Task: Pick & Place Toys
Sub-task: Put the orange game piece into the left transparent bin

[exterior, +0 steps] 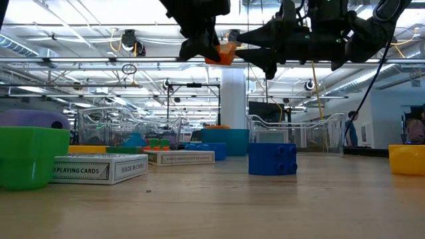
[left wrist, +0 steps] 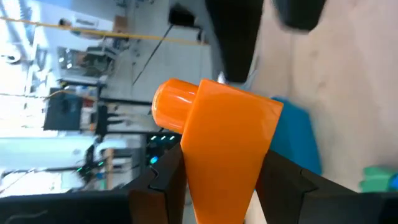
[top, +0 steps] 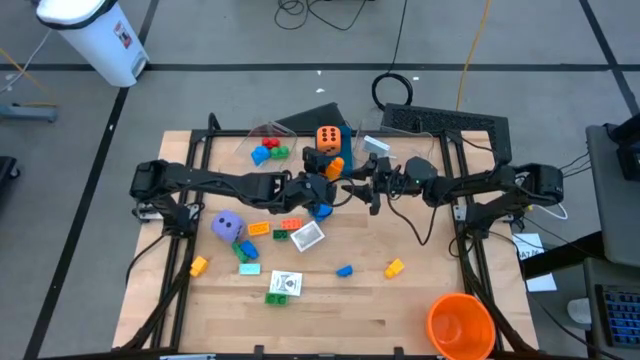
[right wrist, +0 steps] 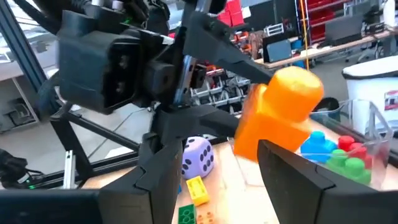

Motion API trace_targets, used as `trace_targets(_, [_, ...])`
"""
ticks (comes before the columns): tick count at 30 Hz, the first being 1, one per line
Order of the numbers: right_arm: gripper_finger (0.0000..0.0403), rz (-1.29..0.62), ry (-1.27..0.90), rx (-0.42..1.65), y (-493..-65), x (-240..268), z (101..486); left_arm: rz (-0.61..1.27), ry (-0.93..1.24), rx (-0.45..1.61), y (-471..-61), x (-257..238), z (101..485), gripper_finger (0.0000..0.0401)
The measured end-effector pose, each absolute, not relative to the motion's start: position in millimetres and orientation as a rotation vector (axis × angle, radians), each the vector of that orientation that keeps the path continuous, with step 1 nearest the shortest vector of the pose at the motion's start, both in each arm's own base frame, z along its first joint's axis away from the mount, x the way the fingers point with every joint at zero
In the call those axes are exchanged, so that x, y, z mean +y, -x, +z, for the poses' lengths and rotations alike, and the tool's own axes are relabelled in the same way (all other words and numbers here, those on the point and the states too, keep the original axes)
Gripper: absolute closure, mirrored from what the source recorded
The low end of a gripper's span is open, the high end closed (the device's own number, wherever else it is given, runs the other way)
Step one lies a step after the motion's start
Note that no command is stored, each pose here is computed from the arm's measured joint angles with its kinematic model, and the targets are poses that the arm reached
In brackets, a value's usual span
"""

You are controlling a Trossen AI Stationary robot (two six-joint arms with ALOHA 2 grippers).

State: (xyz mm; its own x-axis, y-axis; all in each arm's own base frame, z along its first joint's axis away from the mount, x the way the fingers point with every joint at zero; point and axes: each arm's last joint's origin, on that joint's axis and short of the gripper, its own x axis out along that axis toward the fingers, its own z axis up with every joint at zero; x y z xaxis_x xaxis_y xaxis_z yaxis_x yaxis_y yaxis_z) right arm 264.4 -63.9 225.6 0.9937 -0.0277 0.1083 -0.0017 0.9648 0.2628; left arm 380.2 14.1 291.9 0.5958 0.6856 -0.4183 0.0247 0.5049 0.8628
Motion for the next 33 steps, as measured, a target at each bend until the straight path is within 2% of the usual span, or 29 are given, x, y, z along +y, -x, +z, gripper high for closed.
trace_targets(3, [0.0201, -0.037, -0.226, -0.121, -264.3, -64.6, 226.3, 0.502, -1.012, 0.884, -379.3, 15.2, 292.4, 0.0235])
trace_targets(10, [0.0202, -0.148, -0.198, -0.134, -263.1, -70.7, 226.4, 0.526, -1.006, 0.850, -381.2, 12.4, 295.5, 0.0252])
trace_targets(17, [0.0202, -0.126, -0.224, -0.154, -262.9, -70.4, 228.4, 0.484, -0.983, 0.772, -385.1, 11.6, 300.1, 0.0238])
trace_targets(23, [0.0202, -0.128, -0.259, -0.158, -262.6, -70.5, 228.2, 0.443, -0.969, 0.737, -386.7, 10.4, 301.1, 0.0260])
trace_targets(30, [0.0202, -0.124, -0.274, -0.156, -262.5, -71.3, 227.8, 0.399, -0.952, 0.679, -389.0, 7.0, 304.6, 0.0245])
trace_targets(33, [0.0202, -0.129, -0.274, -0.154, -262.0, -73.3, 227.5, 0.392, -0.953, 0.678, -389.0, 5.1, 304.5, 0.0255])
